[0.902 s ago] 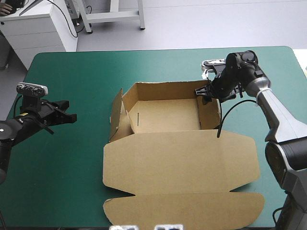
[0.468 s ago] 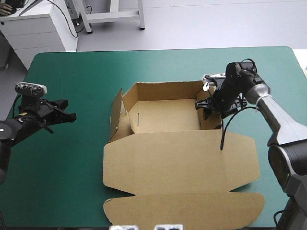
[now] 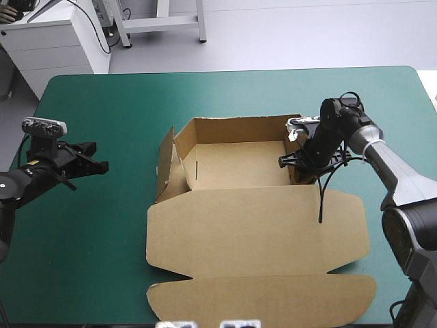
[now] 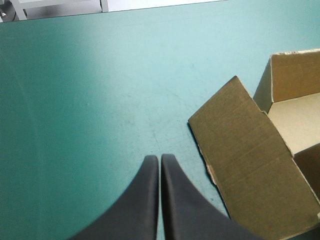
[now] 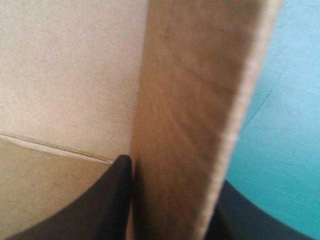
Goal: Fold the box
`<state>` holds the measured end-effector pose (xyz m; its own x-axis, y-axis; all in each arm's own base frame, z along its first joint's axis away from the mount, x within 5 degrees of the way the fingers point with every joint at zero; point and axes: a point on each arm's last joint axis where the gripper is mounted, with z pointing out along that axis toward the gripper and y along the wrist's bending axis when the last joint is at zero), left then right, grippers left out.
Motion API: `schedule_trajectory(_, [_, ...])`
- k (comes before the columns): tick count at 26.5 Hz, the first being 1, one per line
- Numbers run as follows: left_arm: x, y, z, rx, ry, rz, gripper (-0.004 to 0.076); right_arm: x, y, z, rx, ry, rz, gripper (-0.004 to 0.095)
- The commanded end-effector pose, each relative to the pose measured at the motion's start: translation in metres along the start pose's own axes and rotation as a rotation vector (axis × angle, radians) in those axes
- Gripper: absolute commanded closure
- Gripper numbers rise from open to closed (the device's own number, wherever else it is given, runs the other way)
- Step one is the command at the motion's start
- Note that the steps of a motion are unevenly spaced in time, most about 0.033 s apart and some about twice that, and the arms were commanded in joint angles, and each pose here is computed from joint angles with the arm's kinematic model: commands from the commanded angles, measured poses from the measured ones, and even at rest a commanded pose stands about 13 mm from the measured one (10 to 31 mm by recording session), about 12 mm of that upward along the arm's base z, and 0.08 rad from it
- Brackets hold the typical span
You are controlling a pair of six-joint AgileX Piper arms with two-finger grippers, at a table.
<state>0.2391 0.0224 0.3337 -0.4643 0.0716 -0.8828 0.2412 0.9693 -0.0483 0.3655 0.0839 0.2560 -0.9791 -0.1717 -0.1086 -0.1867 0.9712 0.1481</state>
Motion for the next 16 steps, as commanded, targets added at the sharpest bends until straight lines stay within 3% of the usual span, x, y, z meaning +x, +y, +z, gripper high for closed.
schedule_trajectory(1, [-0.014,-0.001,-0.008,-0.019,-0.076,-0.021,0.0726,0.005,0.006,-0.026,-0.025,-0.058,-0.060,0.0794])
schedule_trajectory(3, [-0.014,-0.001,-0.008,-0.019,-0.076,-0.023,0.0727,0.005,0.008,-0.026,-0.047,-0.052,-0.097,0.0931])
schedule_trajectory(7, [-0.014,-0.001,-0.008,-0.021,-0.077,-0.023,0.0731,0.000,0.011,-0.036,-0.056,-0.092,-0.127,0.0922])
schedule_trajectory(16, [0.000,0.012,0.029,0.027,0.007,-0.148,0.0733,0.018,0.024,-0.134,-0.062,-0.390,-0.195,0.0922])
